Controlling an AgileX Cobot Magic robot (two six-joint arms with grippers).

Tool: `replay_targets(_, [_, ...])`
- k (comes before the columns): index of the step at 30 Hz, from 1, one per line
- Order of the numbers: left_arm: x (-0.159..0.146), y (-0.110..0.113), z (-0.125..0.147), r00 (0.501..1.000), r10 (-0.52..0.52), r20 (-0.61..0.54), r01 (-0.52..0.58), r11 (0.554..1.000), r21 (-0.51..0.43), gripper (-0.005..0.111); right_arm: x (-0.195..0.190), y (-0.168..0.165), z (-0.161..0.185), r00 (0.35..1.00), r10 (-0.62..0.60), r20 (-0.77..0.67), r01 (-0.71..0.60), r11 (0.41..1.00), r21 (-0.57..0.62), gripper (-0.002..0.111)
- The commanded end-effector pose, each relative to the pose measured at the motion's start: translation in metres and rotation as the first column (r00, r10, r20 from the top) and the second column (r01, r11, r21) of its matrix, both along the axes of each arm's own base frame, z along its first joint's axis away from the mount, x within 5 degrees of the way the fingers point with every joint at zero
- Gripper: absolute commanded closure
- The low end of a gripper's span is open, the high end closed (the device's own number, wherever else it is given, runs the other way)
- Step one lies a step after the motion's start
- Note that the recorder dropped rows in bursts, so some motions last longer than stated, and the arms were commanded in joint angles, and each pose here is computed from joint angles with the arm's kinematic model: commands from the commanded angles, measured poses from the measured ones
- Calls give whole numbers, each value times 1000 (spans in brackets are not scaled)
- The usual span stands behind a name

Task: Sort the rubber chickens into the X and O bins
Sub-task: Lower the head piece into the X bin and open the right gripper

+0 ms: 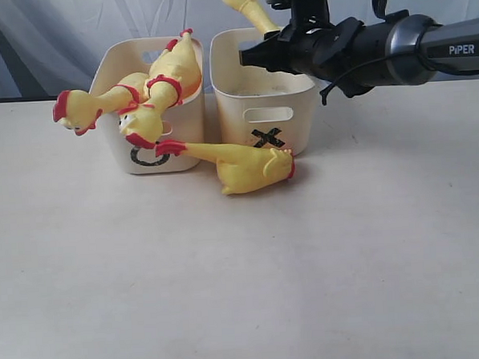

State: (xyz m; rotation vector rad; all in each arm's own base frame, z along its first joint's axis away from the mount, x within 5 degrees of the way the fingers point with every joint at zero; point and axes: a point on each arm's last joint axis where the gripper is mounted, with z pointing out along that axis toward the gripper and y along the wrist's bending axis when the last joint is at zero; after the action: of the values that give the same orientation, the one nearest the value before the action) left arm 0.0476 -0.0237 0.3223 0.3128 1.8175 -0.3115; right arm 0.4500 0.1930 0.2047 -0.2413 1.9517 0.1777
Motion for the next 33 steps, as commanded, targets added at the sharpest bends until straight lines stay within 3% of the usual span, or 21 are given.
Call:
replay_targets(1, [-1, 0, -1, 1000, 0, 1, 0, 1000, -10, 107, 2, -4, 7, 999, -22, 28, 22, 1000, 6, 70])
replay_targets(10, [-1, 0, -1, 1000, 0, 1, 0, 1000, -10, 107, 3, -4, 7, 999, -27, 34, 27, 1000, 5, 66])
replay_targets(17, [-1, 0, -1, 1000, 1, 2, -1, 1000, -8, 107, 3, -5, 8, 999, -33, 39, 33, 999, 4, 49])
replay_targets(24, [-1, 0, -1, 1000, 1, 2, -1, 1000, -8, 107, 3, -5, 10, 999, -30, 40, 30, 1000, 7, 49])
replay_targets(33, [-1, 0, -1, 1000, 1, 2, -1, 1000, -7, 107, -9, -3, 44, 998, 32, 52, -34, 998, 47, 51])
